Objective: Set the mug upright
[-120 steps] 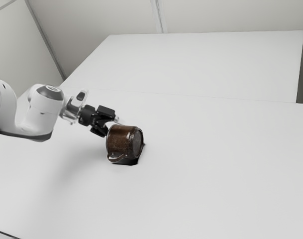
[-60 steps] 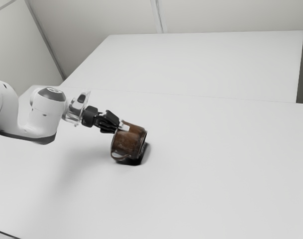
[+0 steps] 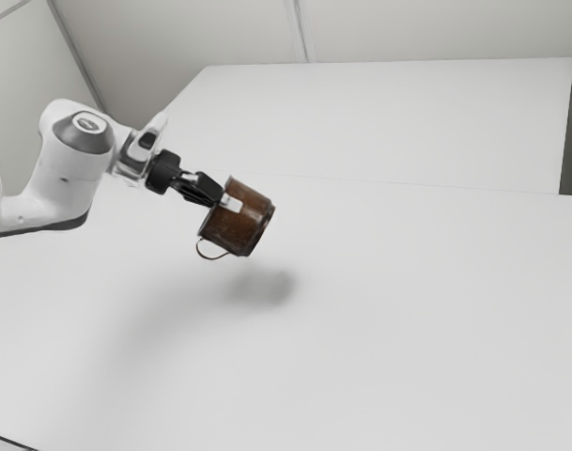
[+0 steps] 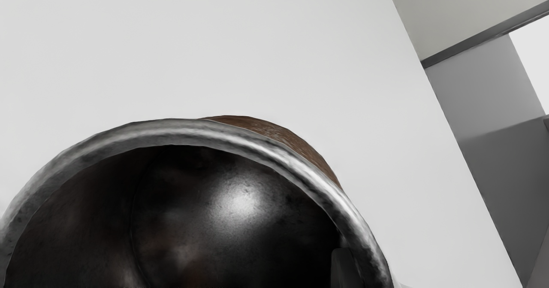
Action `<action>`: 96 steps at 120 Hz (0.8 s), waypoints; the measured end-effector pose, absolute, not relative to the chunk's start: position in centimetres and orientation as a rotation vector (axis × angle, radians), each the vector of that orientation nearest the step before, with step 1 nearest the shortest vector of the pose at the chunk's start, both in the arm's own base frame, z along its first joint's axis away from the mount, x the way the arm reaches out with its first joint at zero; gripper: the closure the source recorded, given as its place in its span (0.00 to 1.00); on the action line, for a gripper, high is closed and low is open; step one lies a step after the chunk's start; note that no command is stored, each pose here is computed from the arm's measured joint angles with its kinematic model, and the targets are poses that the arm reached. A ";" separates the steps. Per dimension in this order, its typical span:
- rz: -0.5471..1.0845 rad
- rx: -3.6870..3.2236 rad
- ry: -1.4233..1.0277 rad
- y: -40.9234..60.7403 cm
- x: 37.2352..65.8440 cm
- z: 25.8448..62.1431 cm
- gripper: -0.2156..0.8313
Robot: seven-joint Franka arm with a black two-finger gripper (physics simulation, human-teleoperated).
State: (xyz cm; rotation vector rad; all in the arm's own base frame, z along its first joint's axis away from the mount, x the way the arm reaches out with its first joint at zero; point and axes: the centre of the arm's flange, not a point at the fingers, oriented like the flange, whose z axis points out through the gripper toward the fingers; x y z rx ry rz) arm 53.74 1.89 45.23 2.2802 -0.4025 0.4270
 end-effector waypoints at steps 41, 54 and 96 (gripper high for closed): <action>0.175 2.725 -0.787 -3.1 51.0 49.6 0.94; 0.124 2.850 -0.826 -4.2 49.3 50.2 0.94; 0.053 3.080 -0.657 -3.6 45.2 42.5 0.95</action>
